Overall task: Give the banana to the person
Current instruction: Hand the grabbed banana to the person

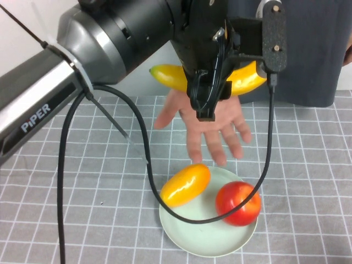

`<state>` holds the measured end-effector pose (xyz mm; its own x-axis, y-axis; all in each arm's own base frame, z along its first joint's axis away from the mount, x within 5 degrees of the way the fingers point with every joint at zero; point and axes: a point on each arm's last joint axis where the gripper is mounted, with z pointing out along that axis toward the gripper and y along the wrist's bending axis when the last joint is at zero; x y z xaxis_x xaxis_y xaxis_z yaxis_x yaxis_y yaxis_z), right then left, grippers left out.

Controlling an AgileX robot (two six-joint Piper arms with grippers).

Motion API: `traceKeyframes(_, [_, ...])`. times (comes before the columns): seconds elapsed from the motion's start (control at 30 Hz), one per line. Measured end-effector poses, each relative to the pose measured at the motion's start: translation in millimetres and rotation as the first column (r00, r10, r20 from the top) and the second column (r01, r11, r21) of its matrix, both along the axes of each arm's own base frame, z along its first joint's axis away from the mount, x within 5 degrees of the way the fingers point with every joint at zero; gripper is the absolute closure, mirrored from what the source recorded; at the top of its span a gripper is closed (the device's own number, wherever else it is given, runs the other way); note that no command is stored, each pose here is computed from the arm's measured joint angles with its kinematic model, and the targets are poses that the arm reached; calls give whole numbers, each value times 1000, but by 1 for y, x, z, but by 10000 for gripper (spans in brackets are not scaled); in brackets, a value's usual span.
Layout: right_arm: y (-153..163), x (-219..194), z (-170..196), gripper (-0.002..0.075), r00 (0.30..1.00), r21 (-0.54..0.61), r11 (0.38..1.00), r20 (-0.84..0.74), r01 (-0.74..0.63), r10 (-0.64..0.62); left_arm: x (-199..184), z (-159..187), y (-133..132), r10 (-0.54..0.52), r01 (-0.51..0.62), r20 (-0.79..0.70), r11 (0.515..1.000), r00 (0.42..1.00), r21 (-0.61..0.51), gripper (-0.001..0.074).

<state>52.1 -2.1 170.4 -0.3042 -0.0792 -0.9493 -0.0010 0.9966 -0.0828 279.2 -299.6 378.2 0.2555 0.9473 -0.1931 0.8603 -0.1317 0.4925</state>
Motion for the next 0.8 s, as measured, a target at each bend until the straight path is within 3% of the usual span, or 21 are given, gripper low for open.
traceKeyframes(0.27, [0,0,0,735,1000,0,1000,0,0,0,1,1,1,126,-127,-35,990,991,-57,451])
traceKeyframes(0.67, [0,0,0,735,1000,0,1000,0,0,0,2,-6,1,143,-147,-64,988,988,-57,451])
traceKeyframes(0.73, [0,0,0,735,1000,0,1000,0,0,0,2,-6,1,144,-147,-61,988,988,-55,419])
traceKeyframes(0.8, [0,0,0,735,1000,0,1000,0,0,0,2,-6,1,150,-154,-64,986,987,-56,323])
